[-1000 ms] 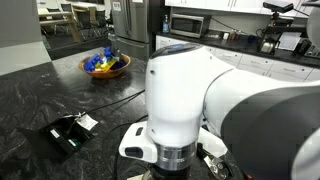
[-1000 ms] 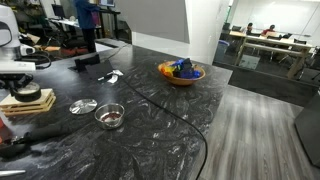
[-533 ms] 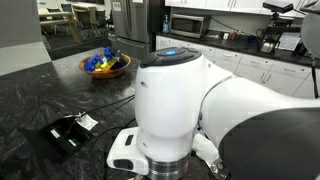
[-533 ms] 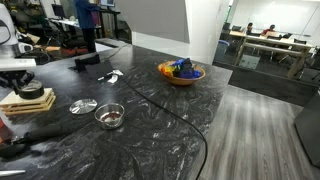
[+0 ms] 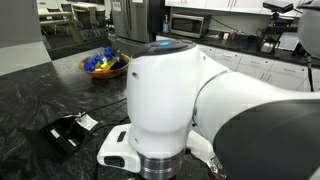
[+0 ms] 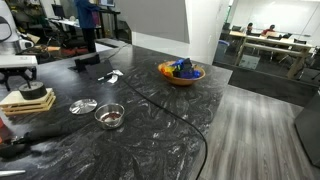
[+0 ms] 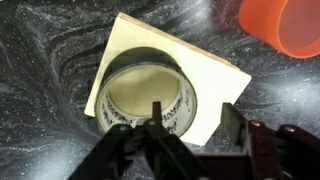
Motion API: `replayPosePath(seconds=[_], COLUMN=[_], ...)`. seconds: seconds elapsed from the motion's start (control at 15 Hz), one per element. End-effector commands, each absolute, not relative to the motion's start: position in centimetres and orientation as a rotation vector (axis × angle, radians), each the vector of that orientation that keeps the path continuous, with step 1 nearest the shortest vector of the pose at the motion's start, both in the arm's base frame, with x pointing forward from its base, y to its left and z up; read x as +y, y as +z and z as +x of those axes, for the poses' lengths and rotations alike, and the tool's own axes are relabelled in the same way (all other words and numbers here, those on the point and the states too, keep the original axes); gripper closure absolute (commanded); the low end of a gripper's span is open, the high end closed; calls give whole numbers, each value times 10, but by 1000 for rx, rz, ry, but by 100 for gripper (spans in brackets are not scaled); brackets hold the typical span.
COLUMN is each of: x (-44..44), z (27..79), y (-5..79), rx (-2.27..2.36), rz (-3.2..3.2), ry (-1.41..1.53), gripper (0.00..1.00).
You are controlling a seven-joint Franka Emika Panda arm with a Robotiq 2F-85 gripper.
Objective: Put the tape on the wooden box
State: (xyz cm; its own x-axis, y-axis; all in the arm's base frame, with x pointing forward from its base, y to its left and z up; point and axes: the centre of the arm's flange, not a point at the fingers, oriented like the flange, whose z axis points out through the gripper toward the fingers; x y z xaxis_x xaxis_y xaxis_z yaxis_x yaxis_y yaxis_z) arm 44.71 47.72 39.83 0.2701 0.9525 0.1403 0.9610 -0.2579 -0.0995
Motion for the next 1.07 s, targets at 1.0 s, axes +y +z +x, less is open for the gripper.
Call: replayPosePath(seconds=[1.0], x=[472], z=[459], y=[431], rx=[-1757], rz=[-2405], ry=[-173], gripper=[0])
